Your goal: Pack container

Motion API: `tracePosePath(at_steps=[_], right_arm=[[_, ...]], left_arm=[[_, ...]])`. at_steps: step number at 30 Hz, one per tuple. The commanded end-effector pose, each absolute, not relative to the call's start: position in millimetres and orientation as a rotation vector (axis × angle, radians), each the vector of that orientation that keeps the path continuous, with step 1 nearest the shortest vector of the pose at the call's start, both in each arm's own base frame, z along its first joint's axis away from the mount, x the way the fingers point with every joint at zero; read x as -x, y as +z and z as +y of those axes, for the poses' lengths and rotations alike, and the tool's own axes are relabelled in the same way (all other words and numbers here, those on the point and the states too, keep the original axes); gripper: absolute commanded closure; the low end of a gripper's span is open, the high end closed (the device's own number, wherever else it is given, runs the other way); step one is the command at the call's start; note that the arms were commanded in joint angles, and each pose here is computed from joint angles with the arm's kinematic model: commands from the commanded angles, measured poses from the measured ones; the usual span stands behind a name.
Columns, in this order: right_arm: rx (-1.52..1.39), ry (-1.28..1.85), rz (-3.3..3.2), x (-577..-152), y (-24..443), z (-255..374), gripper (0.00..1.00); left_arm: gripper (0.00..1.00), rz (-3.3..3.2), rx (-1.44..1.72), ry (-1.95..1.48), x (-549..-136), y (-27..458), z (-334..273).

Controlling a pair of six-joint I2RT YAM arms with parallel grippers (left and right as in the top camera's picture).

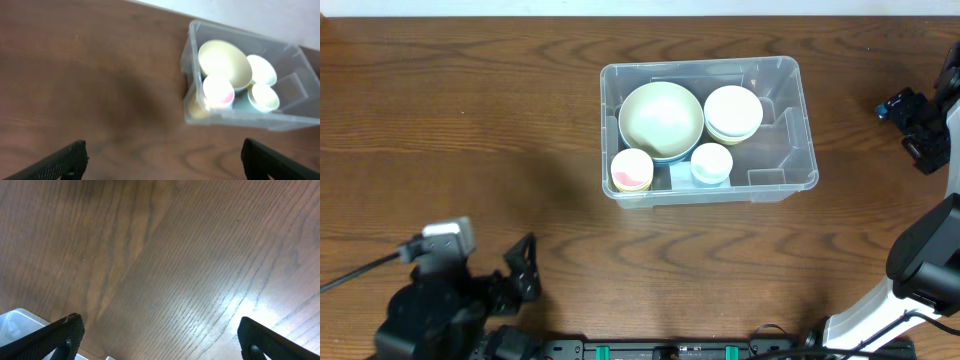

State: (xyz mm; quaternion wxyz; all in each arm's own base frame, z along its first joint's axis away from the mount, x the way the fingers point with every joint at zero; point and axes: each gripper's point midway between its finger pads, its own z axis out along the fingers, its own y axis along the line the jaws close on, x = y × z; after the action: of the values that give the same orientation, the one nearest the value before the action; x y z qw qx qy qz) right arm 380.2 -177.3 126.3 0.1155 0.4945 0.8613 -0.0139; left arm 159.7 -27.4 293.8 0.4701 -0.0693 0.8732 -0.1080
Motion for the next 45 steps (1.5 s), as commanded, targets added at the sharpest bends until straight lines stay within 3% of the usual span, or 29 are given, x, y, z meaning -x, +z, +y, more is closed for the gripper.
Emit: tracePosePath(at_steps=[1, 4, 11, 28, 34, 45], right_arm=[[-1.475, -0.044, 2.503, -377.4, 128.5, -180.6, 0.01], [-1.475, -0.044, 2.503, -377.4, 128.5, -180.6, 0.01], [-1.475, -0.044, 2.503, -377.4, 128.5, -180.6, 0.01], [-1.475, -0.044, 2.503, -377.4, 128.5, -180.6, 0.01], [-1.475, -0.044, 2.503, -377.4, 128.5, -180.6, 0.01], [-1.475, -0.044, 2.503, -377.4, 128.5, -180.6, 0.01]], left_arm=[[0.02, 2.130, 0.090, -0.146, -177.2, 271.9, -22.2], [0.02, 2.031, 0.119, -0.157, -203.7, 256.5, -21.9], [0.02, 1.746, -0.174, -0.214, -241.0, 222.4, -52.8], [0.02, 1.541, -0.091, -0.112, -243.0, 189.5, -25.0], [0.02, 1.715, -0.024, -0.065, -243.9, 139.2, -7.3], [0.02, 1.715, -0.019, -0.064, -244.1, 139.3, -6.4]])
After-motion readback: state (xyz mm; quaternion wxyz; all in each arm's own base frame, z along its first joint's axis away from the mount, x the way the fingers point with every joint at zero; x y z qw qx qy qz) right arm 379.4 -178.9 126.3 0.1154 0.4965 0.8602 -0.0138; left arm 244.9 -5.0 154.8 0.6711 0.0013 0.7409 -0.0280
